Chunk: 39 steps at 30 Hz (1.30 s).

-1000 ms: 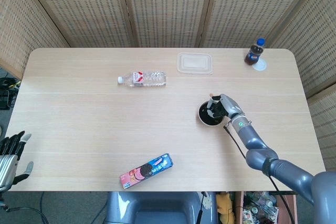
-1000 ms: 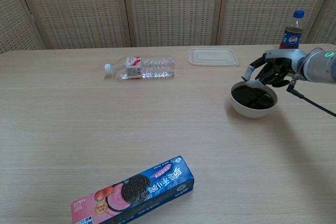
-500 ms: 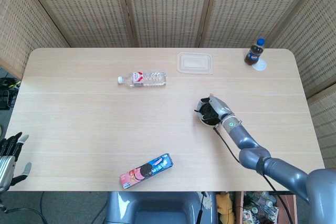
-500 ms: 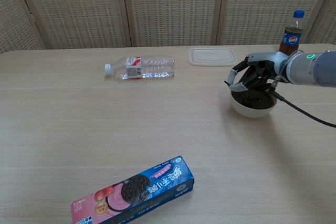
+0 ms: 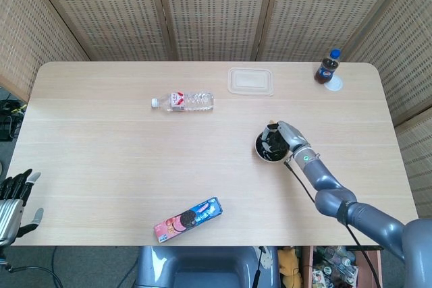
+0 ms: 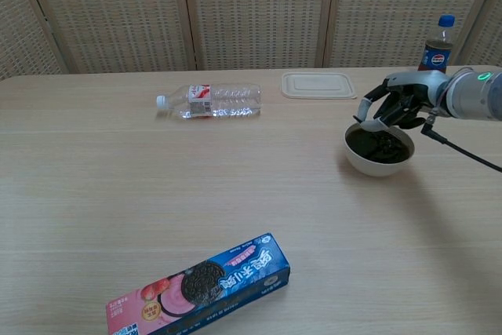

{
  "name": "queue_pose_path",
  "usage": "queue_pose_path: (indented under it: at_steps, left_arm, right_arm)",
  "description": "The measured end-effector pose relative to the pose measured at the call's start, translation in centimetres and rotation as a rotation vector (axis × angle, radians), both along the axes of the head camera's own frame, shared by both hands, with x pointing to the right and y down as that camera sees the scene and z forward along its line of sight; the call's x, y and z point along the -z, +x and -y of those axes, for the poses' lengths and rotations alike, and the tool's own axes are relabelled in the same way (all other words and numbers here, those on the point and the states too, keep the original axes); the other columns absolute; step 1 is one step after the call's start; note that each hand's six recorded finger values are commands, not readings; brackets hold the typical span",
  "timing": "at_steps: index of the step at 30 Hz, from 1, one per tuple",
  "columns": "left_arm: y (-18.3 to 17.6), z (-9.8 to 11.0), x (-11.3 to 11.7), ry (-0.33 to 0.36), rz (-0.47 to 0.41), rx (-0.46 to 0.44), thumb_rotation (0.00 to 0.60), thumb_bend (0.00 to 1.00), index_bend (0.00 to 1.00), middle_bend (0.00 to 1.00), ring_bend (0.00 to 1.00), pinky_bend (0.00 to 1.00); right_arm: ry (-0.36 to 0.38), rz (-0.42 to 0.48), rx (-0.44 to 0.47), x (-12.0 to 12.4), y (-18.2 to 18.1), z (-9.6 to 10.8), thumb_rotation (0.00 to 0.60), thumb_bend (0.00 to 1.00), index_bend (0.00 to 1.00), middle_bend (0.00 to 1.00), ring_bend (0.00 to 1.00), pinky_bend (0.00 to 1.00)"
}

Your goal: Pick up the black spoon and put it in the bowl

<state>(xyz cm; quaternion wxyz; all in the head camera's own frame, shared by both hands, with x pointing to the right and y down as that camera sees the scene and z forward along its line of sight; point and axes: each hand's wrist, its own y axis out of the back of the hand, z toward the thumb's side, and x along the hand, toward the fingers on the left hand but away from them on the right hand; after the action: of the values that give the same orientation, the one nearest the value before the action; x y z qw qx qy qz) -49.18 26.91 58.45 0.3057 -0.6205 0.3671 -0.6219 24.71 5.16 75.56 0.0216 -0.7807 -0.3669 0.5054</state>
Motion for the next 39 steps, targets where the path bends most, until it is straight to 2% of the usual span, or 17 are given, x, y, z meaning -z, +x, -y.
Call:
queue_pose_path:
  at_steps: [7,14,23,30,35,39]
  left_arm:
    - [-0.2,-0.2,0.2,-0.001,0.008,0.007,0.600,0.45,0.00,0.00,0.00,0.00]
    - [-0.3,-0.3,0.2,-0.004,0.005,0.010,0.600,0.45,0.00,0.00,0.00,0.00]
    - [-0.2,-0.2,0.0,-0.005,0.001,0.006,0.600,0.45,0.00,0.00,0.00,0.00]
    - [0.0,-0.2,0.0,-0.006,0.001,0.002,0.600,0.45,0.00,0.00,0.00,0.00]
    - [-0.1,-0.4,0.1,-0.005,0.006,0.008,0.600,0.45,0.00,0.00,0.00,0.00]
    - [-0.3,-0.5,0.2,-0.006,0.009,0.014,0.600,0.45,0.00,0.00,0.00,0.00]
  right_arm:
    - [0.004,0.006,0.022,-0.3,-1.4,0.7,0.600,0.91,0.77,1.00,1.00,1.00]
    - [-0.016,0.031,0.048,-0.2,-2.4,-0.5,0.600,0.91,0.77,1.00,1.00,1.00]
    - [-0.019,0.013,0.048,0.1,-1.0,-1.1,0.600,0.91,0.77,1.00,1.00,1.00]
    - [0.003,-0.030,0.031,0.0,0.5,0.3,0.600,0.91,0.77,1.00,1.00,1.00]
    - [0.018,-0.036,0.040,-0.1,-0.1,1.2,0.600,0.91,0.77,1.00,1.00,1.00]
    - [0.016,-0.020,0.055,-0.1,-1.0,1.1,0.600,0.91,0.77,1.00,1.00,1.00]
